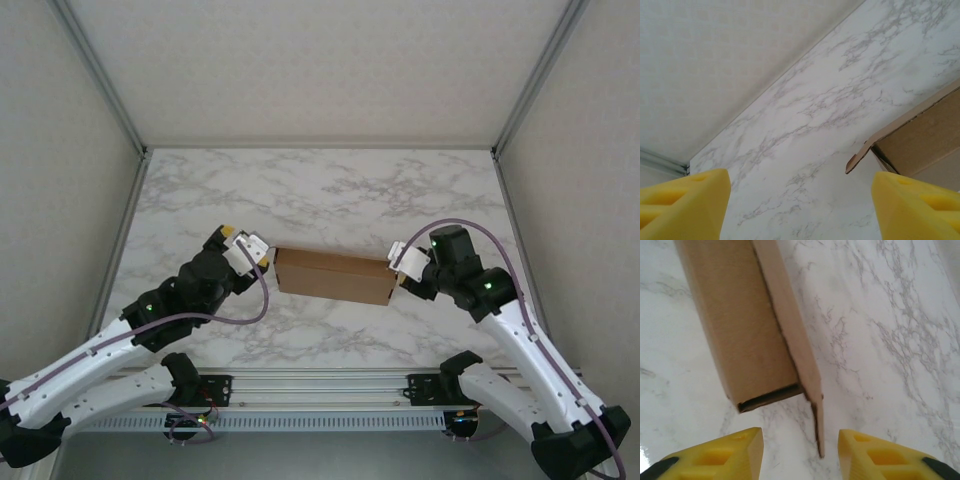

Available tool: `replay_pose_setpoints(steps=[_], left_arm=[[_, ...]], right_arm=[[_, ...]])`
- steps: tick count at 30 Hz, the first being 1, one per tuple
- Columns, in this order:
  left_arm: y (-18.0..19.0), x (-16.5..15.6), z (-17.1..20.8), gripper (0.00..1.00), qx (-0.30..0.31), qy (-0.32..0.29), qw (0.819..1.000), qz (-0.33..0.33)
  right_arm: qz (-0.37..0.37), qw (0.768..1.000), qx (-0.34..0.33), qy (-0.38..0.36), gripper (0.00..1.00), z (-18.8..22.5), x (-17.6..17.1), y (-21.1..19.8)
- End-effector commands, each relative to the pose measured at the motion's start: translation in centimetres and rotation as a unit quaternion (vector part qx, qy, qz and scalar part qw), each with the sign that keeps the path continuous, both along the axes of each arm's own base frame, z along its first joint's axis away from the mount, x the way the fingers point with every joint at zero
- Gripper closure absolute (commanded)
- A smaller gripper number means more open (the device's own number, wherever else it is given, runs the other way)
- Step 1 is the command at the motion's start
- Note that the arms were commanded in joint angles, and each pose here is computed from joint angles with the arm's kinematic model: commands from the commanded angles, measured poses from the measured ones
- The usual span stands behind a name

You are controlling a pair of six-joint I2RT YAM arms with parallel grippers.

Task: Fold the paper box

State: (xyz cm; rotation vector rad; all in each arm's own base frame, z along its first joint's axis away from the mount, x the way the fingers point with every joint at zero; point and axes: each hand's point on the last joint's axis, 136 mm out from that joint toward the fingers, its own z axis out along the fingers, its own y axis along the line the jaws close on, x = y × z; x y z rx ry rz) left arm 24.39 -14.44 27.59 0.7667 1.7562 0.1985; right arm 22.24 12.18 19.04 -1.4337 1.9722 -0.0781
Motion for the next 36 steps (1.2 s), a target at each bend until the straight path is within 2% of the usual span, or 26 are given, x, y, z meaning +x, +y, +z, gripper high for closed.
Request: replay_pose_setpoints(steps=[1,5,12,16,24,28,32,36], left_arm=[[0.3,0.0,0.1,0.26,-0.006,-0.011,1.0,0.001],[0.4,-0.1,0.0,0.26,-0.006,-0.013,1.0,-0.001],[-0.2,0.2,-0.7,0.3,-0.013,0.0,1.0,0.001],[-0.8,0.6,-0.9,0.32,-0.02,0.011,1.0,-0.004],[-2.0,1.4,-1.5,0.32,-0.045,0.045,0.998,-0.028],[-2.1,2.3,-2.4,0.32,-0.031,0.072,0.996,-0.037],[-2.3,3.4,-2.5,0.36,-0.036,0.104,0.993,-0.049],[-3.2,2.9,-4.1,0.4,-0.033,0.154,0.984,-0.084]], right_arm=[[-0.008,1.0,0.007,-0.021,0.57,1.0,1.5,0.6],[-0.012,1.0,0.006,-0.01,0.63,0.4,2.1,0.8],[-0.022,1.0,0.019,-0.003,0.89,0.8,2.6,1.2],[-0.027,0.999,0.035,0.009,0.99,1.3,2.4,1.5],[-0.039,0.998,0.042,0.016,1.0,1.3,2.1,1.4],[-0.036,0.998,0.04,0.033,1.0,0.6,1.8,1.5],[-0.04,0.998,0.044,0.031,1.0,0.4,2.1,1.6],[-0.04,0.997,0.054,0.023,1.0,0.4,2.4,1.7]])
